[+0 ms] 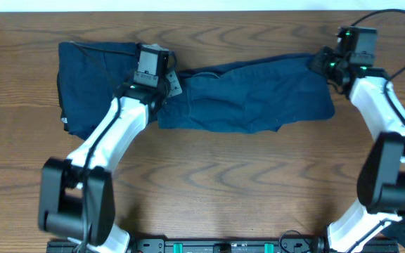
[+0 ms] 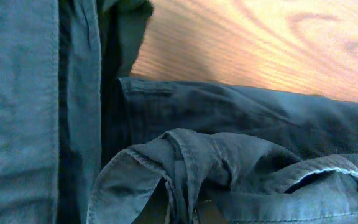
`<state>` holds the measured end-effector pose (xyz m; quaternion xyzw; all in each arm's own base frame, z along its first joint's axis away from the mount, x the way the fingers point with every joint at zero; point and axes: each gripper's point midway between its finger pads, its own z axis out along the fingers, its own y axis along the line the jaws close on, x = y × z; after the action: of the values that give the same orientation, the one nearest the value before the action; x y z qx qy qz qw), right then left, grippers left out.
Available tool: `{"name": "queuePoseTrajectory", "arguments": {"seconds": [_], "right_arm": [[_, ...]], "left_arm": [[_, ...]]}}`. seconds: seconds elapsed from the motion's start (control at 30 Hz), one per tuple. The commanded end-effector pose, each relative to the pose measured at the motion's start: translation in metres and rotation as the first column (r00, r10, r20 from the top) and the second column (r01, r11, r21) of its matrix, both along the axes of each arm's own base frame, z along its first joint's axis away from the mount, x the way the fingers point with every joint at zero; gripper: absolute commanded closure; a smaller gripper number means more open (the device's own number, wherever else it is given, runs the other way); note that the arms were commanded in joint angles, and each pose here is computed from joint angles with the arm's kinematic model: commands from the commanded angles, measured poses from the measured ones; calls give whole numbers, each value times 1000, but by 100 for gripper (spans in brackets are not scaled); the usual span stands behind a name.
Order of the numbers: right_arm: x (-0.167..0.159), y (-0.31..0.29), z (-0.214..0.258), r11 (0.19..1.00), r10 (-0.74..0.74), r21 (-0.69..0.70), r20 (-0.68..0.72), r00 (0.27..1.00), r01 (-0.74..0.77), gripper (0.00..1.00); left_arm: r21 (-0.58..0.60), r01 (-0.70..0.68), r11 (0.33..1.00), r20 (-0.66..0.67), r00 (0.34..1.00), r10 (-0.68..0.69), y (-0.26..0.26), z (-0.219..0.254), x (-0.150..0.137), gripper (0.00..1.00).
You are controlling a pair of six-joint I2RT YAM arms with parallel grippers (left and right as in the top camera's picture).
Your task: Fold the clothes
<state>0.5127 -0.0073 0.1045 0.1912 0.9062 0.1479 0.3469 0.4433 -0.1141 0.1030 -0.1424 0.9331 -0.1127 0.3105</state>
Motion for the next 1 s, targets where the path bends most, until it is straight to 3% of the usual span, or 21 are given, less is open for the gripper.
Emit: {"name": "queuePoseTrajectory", "arguments": {"seconds": [0.0, 0.2, 0.27, 0.33, 0.37, 0.43, 0.5, 0.6, 0.67, 0.7, 0.8, 0.83, 0.87, 0.97], "right_arm": [[15, 18, -10, 996, 75, -50, 30, 997, -74, 99], [33, 30, -24, 989, 129, -87, 87, 988, -121, 98], [36, 30, -22, 987, 138, -99, 102, 985, -128, 93], [38, 31, -14, 979, 174, -129, 126, 977, -158, 78], [38, 31, -10, 976, 186, -143, 134, 973, -167, 62], [36, 31, 4, 972, 200, -158, 150, 968, -177, 20], [31, 30, 19, 967, 214, -171, 158, 964, -187, 13], [14, 31, 44, 966, 221, -170, 148, 964, -195, 12], [2, 31, 53, 966, 221, -164, 123, 967, -199, 17], [-7, 31, 55, 966, 221, -159, 98, 970, -204, 31], [-29, 35, 45, 965, 231, -127, 4, 973, -229, 85], [-35, 36, 40, 965, 233, -120, -25, 972, -234, 97], [-40, 37, 31, 964, 235, -111, -60, 970, -241, 99], [-48, 42, 8, 962, 249, -82, -125, 960, -260, 99]], "left_arm": [[76, -41, 996, 7, 999, 41, 15, -15, 12, 94], [119, -53, 991, 3, 999, 53, 19, -43, 24, 94], [121, -48, 991, 8, 999, 47, 19, -47, 27, 89], [128, -35, 991, 22, 999, 32, 18, -44, 29, 68], [138, -21, 990, 32, 999, 17, 18, -40, 30, 57], [154, 4, 988, 58, 998, -13, 17, -25, 32, 41], [151, 10, 989, 77, 997, -21, 17, -9, 29, 31], [97, 53, 994, 89, 994, -62, 8, 17, 18, 29], [55, 94, 994, 80, 992, -98, 0, 28, 8, 30], [25, 124, 992, 64, 990, -125, -6, 31, 1, 37], [-64, 213, 975, 13, 977, -213, -29, 27, -16, 72], [-81, 232, 969, -5, 972, -234, -35, 23, -21, 87], [-90, 249, 964, -20, 967, -252, -42, 18, -24, 93], [-89, 287, 954, -72, 953, -294, -59, -3, -32, 94]]}}
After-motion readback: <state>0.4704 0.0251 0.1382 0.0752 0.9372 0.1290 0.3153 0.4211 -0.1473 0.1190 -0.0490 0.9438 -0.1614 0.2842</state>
